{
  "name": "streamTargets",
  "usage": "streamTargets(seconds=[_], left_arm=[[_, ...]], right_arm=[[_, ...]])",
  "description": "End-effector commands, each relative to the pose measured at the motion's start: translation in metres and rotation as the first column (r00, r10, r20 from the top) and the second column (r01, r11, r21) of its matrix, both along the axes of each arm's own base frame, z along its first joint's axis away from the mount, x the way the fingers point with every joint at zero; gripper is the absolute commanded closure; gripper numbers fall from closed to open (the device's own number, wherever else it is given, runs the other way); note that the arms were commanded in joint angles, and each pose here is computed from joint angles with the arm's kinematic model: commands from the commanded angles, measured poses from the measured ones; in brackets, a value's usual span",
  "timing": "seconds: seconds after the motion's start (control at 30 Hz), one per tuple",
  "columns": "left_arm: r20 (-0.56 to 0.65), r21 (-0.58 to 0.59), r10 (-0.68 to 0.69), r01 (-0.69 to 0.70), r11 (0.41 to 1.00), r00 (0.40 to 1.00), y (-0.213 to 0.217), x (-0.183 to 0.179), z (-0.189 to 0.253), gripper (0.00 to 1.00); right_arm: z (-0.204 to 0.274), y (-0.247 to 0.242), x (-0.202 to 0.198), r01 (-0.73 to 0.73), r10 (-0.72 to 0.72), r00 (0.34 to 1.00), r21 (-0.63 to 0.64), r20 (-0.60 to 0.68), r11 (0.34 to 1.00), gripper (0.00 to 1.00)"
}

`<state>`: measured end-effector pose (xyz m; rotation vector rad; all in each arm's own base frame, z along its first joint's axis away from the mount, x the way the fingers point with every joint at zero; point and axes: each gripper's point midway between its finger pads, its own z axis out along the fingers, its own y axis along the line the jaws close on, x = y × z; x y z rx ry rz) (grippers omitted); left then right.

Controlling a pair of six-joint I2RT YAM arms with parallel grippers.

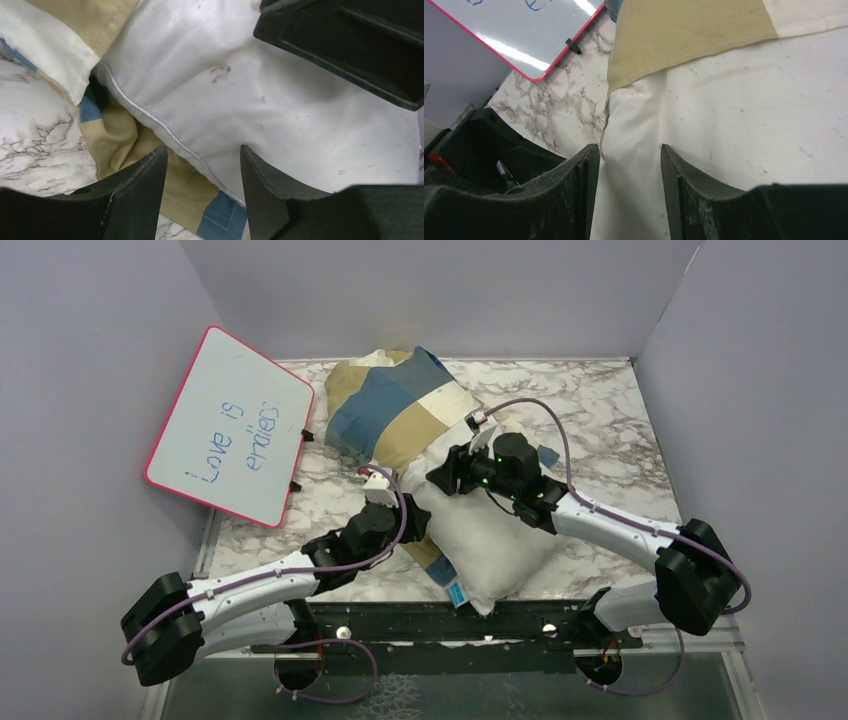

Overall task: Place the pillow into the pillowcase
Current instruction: Stuff the pillow into the pillowcase.

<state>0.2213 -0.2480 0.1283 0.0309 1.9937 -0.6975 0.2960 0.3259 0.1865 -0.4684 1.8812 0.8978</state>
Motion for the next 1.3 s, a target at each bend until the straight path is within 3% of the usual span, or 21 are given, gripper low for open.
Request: streamTargets(seconds=[0.0,0.2,0.33,0.57,0.83,1.0,1.27], left_arm=[[0.048,0.081,-0.002,-0.002,0.997,0.999,0.006,0.003,0.030,0.43],[0.193,0.223,0.044,-0.087,0.971,0.980,0.022,0.026,0.075,0.38],[0.267,0.303,0.063,-0.146,0.942,0.962,0.025,0.050,0.093,0.32],[0.257,0.421,-0.039,-0.075,0.904,0.965,0.001,0.119,0.106,0.28],[0.261,0.552,-0.144,-0.026,0.833,0.954,-0.021,0.169,0.095,0.28],[0.299,0.578,-0.250,0.033,0.815,0.921,-0.037,0.171,0.085,0.24],[0.293,0.655,-0.263,0.007,0.756,0.919,-0.035,0.187,0.065,0.21]], right_arm=[[0.012,-0.020,-0.004,0.000,-0.002,1.000,-0.066,-0.029,0.998,0.50],[0.022,-0.041,0.032,0.057,-0.058,0.998,-0.057,-0.016,0.997,0.54],[0.018,-0.040,0.049,0.034,-0.035,0.998,-0.027,-0.042,0.999,0.66],[0.002,-0.035,0.079,0.056,-0.055,0.996,0.012,-0.063,0.998,0.87],[-0.072,-0.033,0.063,0.024,-0.020,0.985,0.021,-0.172,0.999,0.89],[-0.083,-0.031,0.061,0.029,-0.019,0.980,0.045,-0.200,0.999,0.89],[-0.090,-0.030,0.057,0.032,-0.014,0.976,0.079,-0.218,0.996,0.90]])
